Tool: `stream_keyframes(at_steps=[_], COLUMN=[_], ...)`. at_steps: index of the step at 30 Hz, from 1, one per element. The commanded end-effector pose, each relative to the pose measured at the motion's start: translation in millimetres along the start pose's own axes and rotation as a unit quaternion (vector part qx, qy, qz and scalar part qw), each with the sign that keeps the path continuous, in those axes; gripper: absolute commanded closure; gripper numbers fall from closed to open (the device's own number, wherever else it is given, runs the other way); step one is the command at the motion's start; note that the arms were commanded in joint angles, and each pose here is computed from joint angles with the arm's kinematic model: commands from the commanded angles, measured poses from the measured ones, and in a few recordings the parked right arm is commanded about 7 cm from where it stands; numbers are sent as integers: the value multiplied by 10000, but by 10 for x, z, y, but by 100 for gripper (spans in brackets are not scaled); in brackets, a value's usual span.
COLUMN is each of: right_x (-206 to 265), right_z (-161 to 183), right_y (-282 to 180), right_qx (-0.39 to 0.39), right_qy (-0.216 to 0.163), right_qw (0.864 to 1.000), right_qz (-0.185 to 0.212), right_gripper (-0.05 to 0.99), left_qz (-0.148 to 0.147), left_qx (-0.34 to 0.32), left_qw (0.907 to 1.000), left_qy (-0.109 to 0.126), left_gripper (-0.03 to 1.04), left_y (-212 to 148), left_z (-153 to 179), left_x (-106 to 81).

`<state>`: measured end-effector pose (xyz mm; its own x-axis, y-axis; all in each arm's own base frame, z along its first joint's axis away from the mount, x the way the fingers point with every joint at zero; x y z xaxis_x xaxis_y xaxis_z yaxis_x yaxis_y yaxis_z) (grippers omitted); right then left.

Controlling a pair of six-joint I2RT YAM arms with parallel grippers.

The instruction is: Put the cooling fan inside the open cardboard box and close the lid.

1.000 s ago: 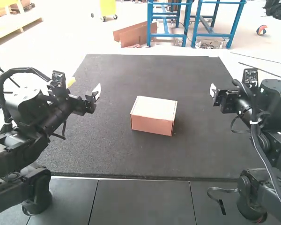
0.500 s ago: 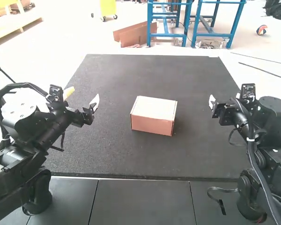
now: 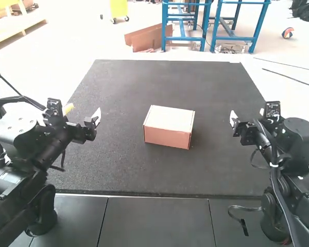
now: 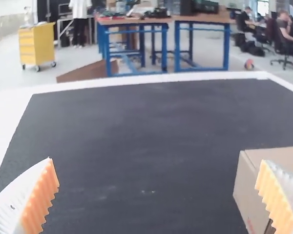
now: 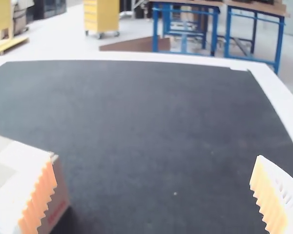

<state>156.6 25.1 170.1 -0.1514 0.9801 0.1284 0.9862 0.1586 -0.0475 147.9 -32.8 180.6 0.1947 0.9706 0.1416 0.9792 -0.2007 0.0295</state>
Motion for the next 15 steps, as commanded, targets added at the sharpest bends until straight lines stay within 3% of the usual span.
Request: stream_keyframes(at_steps=[1,7,15], right_x=[-23,-43,-58], right_z=[-33,35,78], right_y=[-48,-118,-118], right_qx=[-185,-36,110], right_qy=[-41,-31,64], right_qw=[9998,9999,9997], right_qz=[100,150,200], right_gripper=[2,2,2], left_qz=[-303,-585,-1340], left_qx=[34,131,176], left_qw=[9995,9979,9908], left_qy=[-104,-264,-87], left_gripper=[6,6,6], left_y=[-9,-18,-94], left_z=[35,67,85], left_x=[78,162,379])
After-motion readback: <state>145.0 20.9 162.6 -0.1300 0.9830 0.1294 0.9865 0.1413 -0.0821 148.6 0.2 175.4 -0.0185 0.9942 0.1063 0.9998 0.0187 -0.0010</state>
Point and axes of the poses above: each hand's point on the last joint's axis, 136 mm out from that joint toward the fingers, its own y axis out along the fingers, its own x axis along the line the jaws close on, z = x × y, the point moved 10 cm from there along -y, back along the fingers, and after that the axes turned 9 degrees about y, right-handed, at the moved point
